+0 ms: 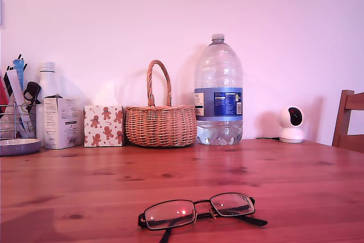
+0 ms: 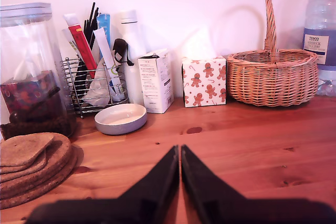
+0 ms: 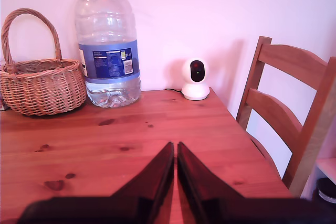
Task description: Pick up the glasses and open them, then place them back on the table
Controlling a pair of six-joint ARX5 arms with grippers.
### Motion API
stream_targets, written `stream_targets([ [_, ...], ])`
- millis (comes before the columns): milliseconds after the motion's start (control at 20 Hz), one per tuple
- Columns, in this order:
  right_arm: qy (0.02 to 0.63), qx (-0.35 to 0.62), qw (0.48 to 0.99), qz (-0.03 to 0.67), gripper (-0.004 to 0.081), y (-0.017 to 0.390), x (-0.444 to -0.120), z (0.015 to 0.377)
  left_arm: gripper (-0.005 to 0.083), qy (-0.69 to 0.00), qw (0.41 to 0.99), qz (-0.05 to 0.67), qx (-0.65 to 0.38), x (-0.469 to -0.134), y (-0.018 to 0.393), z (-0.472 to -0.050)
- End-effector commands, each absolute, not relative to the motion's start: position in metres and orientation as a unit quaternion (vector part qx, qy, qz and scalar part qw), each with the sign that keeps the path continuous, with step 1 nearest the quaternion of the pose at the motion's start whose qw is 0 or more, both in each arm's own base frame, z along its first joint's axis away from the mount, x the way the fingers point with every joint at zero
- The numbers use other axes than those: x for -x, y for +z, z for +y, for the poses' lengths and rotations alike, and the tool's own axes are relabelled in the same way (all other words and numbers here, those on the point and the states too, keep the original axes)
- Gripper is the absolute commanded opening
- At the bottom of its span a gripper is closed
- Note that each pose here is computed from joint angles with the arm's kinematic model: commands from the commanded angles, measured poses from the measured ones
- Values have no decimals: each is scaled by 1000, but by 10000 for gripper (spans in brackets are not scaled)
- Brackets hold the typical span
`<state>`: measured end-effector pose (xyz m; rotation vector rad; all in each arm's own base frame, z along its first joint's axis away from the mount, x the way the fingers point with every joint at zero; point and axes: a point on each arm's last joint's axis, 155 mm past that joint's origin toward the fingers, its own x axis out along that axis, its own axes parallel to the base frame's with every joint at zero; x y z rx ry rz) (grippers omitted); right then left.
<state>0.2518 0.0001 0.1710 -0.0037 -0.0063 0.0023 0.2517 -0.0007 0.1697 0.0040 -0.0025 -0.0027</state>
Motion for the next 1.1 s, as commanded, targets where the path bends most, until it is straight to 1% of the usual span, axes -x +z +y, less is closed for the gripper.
stream_targets([
  [0, 5, -21, 999, 43, -12, 144, -251, -2, -19, -59, 997, 42, 8, -249, 144, -22],
  [300, 6, -21, 999, 37, -12, 147, -251, -2, -19, -60, 998, 34, 8, -250, 148, -22],
  [400, 21, -31, 999, 19, -12, 157, -252, 4, -19, -79, 996, 13, 28, -249, 159, -30],
  [450, 31, -51, 998, 10, -12, 162, -252, 8, -19, -93, 995, 3, 41, -248, 166, -35],
  [550, 74, -75, 994, -6, -12, 173, -250, 23, -19, -143, 987, -20, 67, -244, 180, -52],
  [650, 128, -75, 989, -15, -12, 180, -246, 43, -19, -198, 977, -39, 69, -236, 192, -72],
  [700, 141, -78, 987, -12, -12, 179, -244, 48, -19, -218, 973, -43, 68, -232, 195, -80],
  [900, 190, -91, 977, 28, -12, 167, -237, 73, -19, -271, 959, -39, 67, -221, 200, -102],
  [1050, 228, -93, 967, 67, -12, 155, -228, 92, -19, -313, 947, -4, 68, -212, 194, -121],
])
